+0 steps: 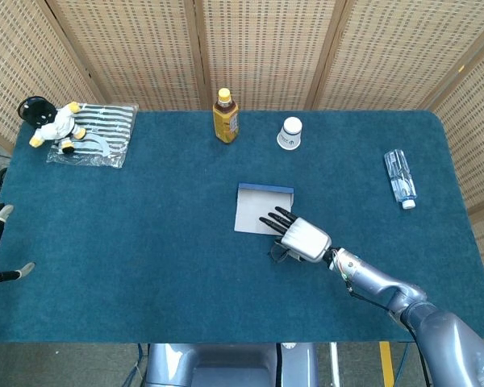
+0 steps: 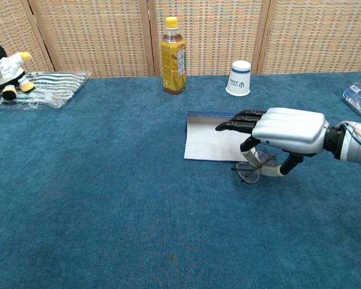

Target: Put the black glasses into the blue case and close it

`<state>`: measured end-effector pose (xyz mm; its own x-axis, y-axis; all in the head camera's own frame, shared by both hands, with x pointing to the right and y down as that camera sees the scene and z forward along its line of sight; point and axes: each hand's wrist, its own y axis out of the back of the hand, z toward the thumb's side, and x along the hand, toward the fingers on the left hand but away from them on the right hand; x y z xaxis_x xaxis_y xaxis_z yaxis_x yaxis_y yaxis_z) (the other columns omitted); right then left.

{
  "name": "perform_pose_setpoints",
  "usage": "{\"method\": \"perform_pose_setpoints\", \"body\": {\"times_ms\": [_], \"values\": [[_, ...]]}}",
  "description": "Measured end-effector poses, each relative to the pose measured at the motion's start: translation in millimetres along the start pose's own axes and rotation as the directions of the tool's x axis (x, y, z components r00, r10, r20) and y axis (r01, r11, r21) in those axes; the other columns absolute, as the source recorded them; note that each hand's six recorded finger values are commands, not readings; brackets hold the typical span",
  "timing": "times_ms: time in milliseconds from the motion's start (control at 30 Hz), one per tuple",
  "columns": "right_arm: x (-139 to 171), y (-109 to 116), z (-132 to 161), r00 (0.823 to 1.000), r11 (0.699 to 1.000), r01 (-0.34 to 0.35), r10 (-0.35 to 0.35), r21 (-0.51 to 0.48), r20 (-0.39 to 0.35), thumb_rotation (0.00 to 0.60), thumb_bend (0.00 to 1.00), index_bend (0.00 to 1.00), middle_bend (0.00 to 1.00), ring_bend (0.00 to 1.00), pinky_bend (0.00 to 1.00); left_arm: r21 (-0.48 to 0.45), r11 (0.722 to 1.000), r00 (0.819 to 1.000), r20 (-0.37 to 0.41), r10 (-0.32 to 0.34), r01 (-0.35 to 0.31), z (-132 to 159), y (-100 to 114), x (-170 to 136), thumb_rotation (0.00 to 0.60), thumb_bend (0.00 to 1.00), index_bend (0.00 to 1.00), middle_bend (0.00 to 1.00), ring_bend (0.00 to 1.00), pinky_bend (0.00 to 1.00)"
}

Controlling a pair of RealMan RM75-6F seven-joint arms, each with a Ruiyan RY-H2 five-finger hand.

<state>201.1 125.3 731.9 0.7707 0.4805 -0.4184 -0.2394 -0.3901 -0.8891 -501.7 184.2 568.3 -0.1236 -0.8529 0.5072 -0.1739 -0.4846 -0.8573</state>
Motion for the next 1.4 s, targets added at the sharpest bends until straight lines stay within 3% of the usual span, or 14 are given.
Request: {"method": "perform_pose_setpoints", "body": {"times_ms": [300,533,833,1167,1400], "values": [[-36,33,2,0.997,0.997,0.058,-0.054,-0.051,0.063,0.6,0.49,0.6,0.03,0.0,0.01,-0.002,1.0,1.0,-0.001,-0.004,0.004,-1,0,0,0.6,0.0,0.0,0.0,0.0,0.0],[-67,47,-4,0.987,0.999,0.026,-0.019,-0.038,0.157,0.6,0.52,0.6,0.04,0.0,0.01,-0.011,1.0,1.0,-0.005,-0.002,0.002,-3,1,0,0.6,0.0,0.0,0.0,0.0,0.0],[-90,52,-18,0.952,0.999,-0.041,0.043,-0.014,0.302,0.6,0.52,0.6,0.04,0.0,0.01,-0.023,1.0,1.0,-0.015,0.003,-0.003,-8,5,0,0.6,0.0,0.0,0.0,0.0,0.0],[-104,46,-8,0.927,0.995,-0.091,0.103,-0.048,0.36,0.6,0.52,0.6,0.04,0.0,0.01,-0.023,1.0,1.0,-0.013,0.001,-0.001,-9,5,0,0.6,0.0,0.0,0.0,0.0,0.0],[-112,37,-7,0.898,0.987,-0.112,0.149,-0.114,0.414,0.6,0.52,0.61,0.04,0.0,0.01,-0.027,1.0,1.0,-0.019,0.005,-0.006,-10,6,0,0.6,0.0,0.0,0.0,0.0,0.0]]}}
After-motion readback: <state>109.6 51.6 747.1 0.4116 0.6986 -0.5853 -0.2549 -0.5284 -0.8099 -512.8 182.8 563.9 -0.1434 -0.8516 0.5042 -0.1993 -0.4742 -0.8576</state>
